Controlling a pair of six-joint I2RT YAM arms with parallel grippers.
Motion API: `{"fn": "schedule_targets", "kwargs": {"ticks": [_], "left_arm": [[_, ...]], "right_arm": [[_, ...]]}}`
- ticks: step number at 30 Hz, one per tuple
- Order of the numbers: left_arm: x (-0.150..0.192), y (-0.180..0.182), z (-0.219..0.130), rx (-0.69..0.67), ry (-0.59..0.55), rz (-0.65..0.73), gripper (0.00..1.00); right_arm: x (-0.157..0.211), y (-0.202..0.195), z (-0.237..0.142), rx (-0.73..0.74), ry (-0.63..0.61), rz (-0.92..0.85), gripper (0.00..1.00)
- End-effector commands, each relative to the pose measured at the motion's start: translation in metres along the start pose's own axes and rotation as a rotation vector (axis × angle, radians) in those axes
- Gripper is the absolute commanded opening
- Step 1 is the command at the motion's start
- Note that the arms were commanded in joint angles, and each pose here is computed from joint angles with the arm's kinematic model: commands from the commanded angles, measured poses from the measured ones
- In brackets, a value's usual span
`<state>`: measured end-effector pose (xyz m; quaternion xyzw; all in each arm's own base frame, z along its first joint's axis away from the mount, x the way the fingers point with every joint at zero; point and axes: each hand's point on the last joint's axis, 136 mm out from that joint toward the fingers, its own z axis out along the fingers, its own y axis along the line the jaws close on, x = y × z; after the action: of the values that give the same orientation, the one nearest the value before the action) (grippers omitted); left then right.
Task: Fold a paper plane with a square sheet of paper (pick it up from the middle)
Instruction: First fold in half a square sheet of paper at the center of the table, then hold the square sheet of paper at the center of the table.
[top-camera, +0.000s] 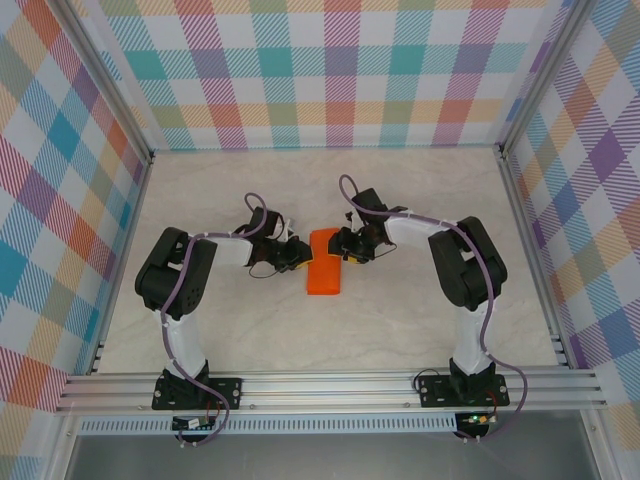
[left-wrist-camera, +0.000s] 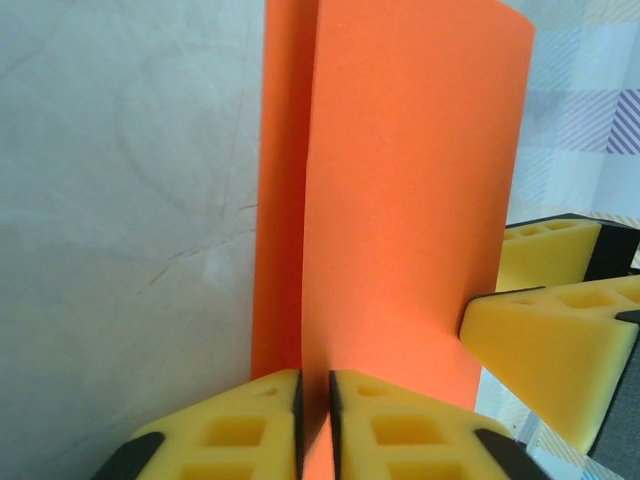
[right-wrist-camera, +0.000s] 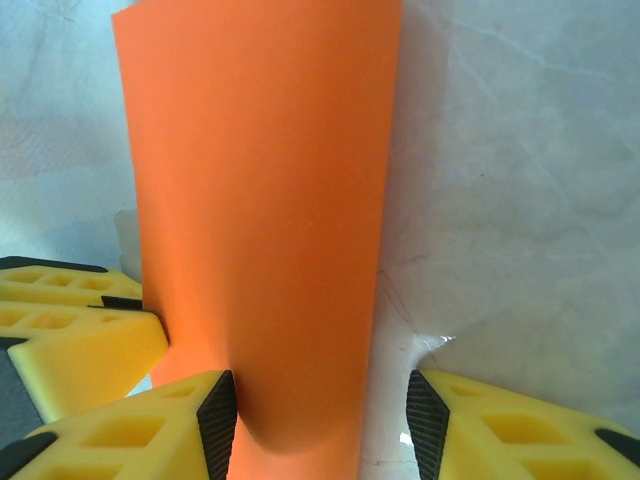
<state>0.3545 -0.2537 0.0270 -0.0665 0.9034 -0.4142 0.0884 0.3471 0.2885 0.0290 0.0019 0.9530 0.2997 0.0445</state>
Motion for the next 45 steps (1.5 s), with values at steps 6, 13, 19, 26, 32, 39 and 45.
{"fn": "schedule_targets", "kwargs": {"ticks": [6, 13, 19, 26, 32, 39, 45], "left_arm": [[-0.002, 0.004, -0.023, -0.074, -0.071, 0.031, 0.38], [-0.004, 0.009, -0.045, -0.162, -0.143, 0.049, 0.41], [-0.004, 0.006, -0.049, -0.158, -0.155, 0.053, 0.4], [-0.002, -0.012, -0.043, -0.093, -0.127, 0.086, 0.36], [-0.002, -0.02, -0.033, -0.075, -0.113, 0.09, 0.33], [0.002, -0.026, -0.018, -0.059, -0.074, 0.081, 0.27], [0.005, -0.026, 0.0, -0.051, -0.047, 0.063, 0.21]], "right_arm": [[0.008, -0.012, 0.015, 0.116, 0.045, -0.034, 0.51], [0.008, -0.016, 0.02, 0.145, 0.052, -0.041, 0.51], [0.007, -0.017, 0.023, 0.158, 0.065, -0.045, 0.52], [0.01, -0.024, 0.028, 0.191, 0.091, -0.062, 0.51], [0.011, -0.031, 0.029, 0.235, 0.103, -0.071, 0.51], [0.012, -0.035, 0.03, 0.251, 0.104, -0.063, 0.51], [0.013, -0.039, 0.034, 0.26, 0.11, -0.055, 0.51]]}}
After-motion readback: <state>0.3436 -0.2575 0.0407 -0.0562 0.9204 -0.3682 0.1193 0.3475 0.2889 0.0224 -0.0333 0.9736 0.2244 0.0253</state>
